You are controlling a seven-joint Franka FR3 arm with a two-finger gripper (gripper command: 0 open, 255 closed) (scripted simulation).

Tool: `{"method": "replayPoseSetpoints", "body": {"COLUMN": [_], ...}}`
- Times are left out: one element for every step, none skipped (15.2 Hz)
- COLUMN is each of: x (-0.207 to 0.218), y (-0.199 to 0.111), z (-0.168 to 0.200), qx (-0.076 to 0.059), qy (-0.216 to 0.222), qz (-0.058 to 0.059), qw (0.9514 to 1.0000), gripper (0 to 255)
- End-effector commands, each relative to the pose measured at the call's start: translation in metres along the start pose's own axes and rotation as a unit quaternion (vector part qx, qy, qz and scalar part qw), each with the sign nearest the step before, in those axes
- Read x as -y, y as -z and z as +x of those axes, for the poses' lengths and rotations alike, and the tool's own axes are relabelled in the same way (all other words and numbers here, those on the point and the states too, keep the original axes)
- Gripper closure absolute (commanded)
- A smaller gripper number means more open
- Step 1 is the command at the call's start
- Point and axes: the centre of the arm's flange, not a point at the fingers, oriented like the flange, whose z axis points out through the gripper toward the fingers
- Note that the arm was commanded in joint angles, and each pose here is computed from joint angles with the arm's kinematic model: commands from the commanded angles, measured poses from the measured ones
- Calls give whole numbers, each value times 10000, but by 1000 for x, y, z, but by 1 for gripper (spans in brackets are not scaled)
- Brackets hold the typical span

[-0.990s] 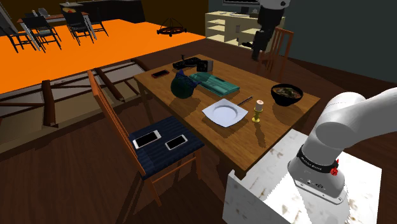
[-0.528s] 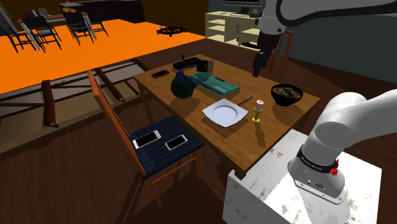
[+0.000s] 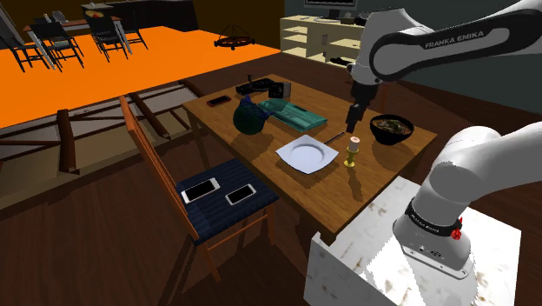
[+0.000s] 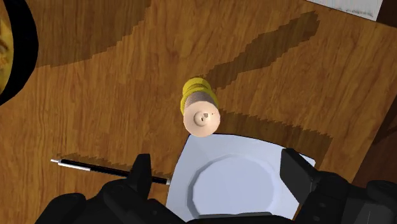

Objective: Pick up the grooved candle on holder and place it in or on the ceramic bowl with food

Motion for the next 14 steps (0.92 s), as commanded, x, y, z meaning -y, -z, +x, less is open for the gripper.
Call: {"method": "replayPoseSetpoints", "body": {"x": [-6,-8,-9,-9,-9,-8,-8,-8,-8,-8,-8,-8,-8,-8], "y": [-26,-39,-41,-46,-51,-56,-62,-67,-72,-81,-80,-81,-81,-81], "z": [-4,-6,-6,-6,-6,-6,-7,-7,-7,-7,-7,-7,-7,-7], "qx": [50,77,81,81,81,81,81,81,81,81,81,81,81,81], "qy": [3,4,4,4,4,4,4,4,4,4,4,4,4,4], "qz": [48,72,75,75,75,75,75,75,75,75,75,75,75,75], "qw": [10000,9999,9999,9999,9999,9999,9999,9999,9999,9999,9999,9999,9999,9999], "gripper": [0,0,0,0,0,0,0,0,0,0,0,0,0,0]}}
